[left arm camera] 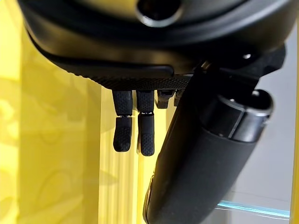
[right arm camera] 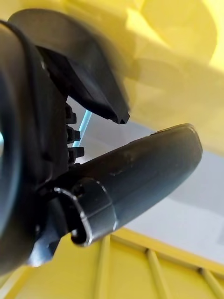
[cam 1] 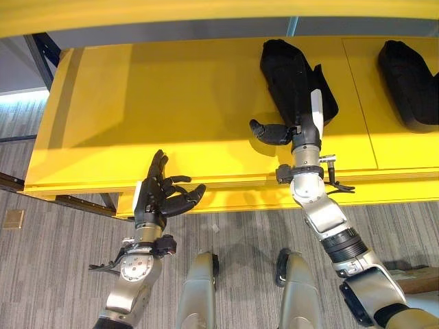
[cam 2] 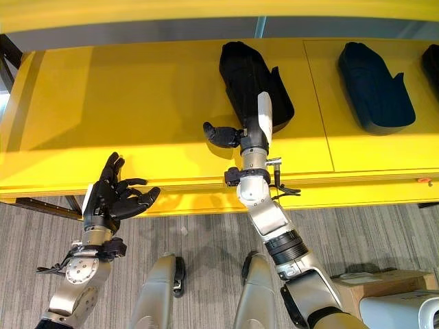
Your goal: Move parts from the plastic box to the shelf.
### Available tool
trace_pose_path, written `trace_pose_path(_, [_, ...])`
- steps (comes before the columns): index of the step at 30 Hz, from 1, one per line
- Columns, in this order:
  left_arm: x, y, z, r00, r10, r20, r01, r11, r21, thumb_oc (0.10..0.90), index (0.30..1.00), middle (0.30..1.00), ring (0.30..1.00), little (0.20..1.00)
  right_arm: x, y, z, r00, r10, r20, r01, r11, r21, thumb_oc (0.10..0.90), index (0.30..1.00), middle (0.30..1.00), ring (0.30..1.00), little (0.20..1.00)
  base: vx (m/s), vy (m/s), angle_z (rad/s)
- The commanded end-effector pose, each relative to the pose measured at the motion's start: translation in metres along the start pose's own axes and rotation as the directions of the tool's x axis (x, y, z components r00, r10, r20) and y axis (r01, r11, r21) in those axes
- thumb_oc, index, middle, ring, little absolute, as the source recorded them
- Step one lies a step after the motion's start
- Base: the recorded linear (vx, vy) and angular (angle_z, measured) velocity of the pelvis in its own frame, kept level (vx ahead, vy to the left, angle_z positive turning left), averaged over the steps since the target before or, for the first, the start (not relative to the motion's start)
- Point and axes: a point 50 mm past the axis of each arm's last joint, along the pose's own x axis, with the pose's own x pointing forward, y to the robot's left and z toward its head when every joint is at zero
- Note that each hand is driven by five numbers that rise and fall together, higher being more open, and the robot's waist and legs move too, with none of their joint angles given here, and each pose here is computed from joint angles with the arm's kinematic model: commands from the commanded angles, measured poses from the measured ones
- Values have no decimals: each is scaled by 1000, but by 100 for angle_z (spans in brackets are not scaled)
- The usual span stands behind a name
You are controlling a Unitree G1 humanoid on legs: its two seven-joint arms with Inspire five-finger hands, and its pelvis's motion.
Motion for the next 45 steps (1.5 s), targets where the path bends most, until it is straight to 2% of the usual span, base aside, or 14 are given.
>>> trace_pose_path(1, [0,0,6,1000,10,18,-11,999,33,900,1000,1000,1000,1000,21,-13,55,967,-111,230,81,988,133,900,1000,1000,1000,1000,0,0,0])
trace_pose_path(17, [-1,0,6,1000,13,21,-14,999,38,900,1000,1000,1000,1000,20,-5,34,989,-83,125,66,989,132,900,1000,1000,1000,1000,1,1,0])
trace_pose_path(27, [-1,0,7,1000,16,26,-17,999,27,900,1000,1000,1000,1000,19,15,42,991,-1,135,-24,983,180,900,1000,1000,1000,1000,4,0,1])
trace_pose_path(45, [2,-1,10,999,21,37,-21,1000,7,900,1000,1000,1000,1000,27,27,59,986,26,167,-61,976,210,900,1000,1000,1000,1000,4,1,2])
